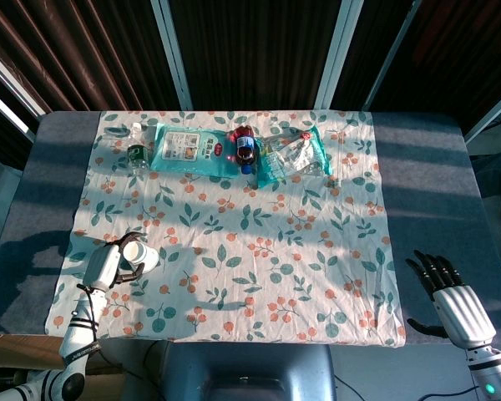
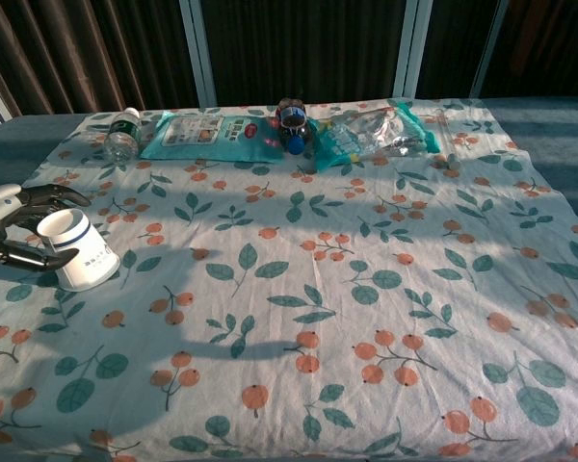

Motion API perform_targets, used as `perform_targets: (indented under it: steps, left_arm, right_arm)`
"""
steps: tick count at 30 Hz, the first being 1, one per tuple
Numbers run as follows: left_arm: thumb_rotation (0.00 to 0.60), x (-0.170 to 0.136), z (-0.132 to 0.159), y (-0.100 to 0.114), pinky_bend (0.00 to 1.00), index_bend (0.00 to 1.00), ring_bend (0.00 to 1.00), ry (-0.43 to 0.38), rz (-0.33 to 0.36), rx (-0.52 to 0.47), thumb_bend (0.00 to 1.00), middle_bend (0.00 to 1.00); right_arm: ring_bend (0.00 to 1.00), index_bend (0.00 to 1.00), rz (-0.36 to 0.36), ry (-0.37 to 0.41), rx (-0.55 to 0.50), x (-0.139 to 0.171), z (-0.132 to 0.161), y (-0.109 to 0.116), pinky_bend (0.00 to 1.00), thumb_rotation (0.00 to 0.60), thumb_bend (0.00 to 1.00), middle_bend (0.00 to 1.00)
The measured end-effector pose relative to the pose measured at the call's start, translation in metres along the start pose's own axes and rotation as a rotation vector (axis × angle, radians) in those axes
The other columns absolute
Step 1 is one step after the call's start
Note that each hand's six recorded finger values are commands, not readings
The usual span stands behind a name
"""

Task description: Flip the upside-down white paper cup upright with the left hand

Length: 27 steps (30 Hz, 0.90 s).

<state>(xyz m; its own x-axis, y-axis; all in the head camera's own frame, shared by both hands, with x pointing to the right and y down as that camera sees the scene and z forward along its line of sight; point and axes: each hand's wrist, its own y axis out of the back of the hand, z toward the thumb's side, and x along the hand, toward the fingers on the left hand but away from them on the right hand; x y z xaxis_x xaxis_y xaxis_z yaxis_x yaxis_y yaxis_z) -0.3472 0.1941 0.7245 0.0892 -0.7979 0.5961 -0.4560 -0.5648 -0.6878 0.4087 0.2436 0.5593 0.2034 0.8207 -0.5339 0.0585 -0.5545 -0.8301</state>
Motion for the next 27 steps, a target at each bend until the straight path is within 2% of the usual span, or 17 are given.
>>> perform_targets:
  steps: [4,8,11,15,19,23,27]
  left_arm:
    - [0.6,-0.002,0.004,0.004,0.34,0.25,0.37,-0.005,0.007,-0.028,0.35,0.35]
    - [0.6,-0.004,0.011,0.01,0.37,0.25,0.37,-0.016,0.034,-0.116,0.35,0.35]
    - [0.6,-0.005,0.017,0.014,0.4,0.25,0.37,-0.026,0.058,-0.239,0.35,0.35]
    - [0.6,-0.008,0.023,0.018,0.4,0.25,0.36,-0.04,0.092,-0.47,0.36,0.34]
    - [0.6,-0.011,0.024,0.014,0.39,0.22,0.31,-0.043,0.133,-0.631,0.35,0.32]
    - [0.6,-0.011,0.016,0.002,0.35,0.18,0.29,-0.02,0.143,-0.653,0.35,0.3]
    - [0.6,-0.012,0.006,-0.013,0.31,0.16,0.29,0.012,0.121,-0.637,0.35,0.3]
  right_arm:
    - [0.0,0.0,0.0,0.0,-0.001,0.0,0.0,0.0,0.14,0.6,0.18,0.0]
    - [0.0,0.0,0.002,0.0,0.0,0.0,0.0,0.0,0.14,0.6,0.18,0.0]
    - [0.0,0.0,0.005,0.0,0.001,0.0,0.0,-0.001,0.14,0.6,0.18,0.0]
    - [0.0,0.0,0.005,-0.001,0.002,0.0,0.0,-0.001,0.14,0.6,0.18,0.0]
    - [0.0,0.0,0.006,-0.001,0.004,0.0,0.0,-0.001,0.14,0.6,0.18,0.0]
    - [0.0,0.0,0.007,-0.001,0.004,-0.001,0.0,-0.001,0.14,0.6,0.18,0.0]
    - [0.0,0.0,0.005,-0.002,0.002,0.0,0.0,-0.001,0.14,0.6,0.18,0.0]
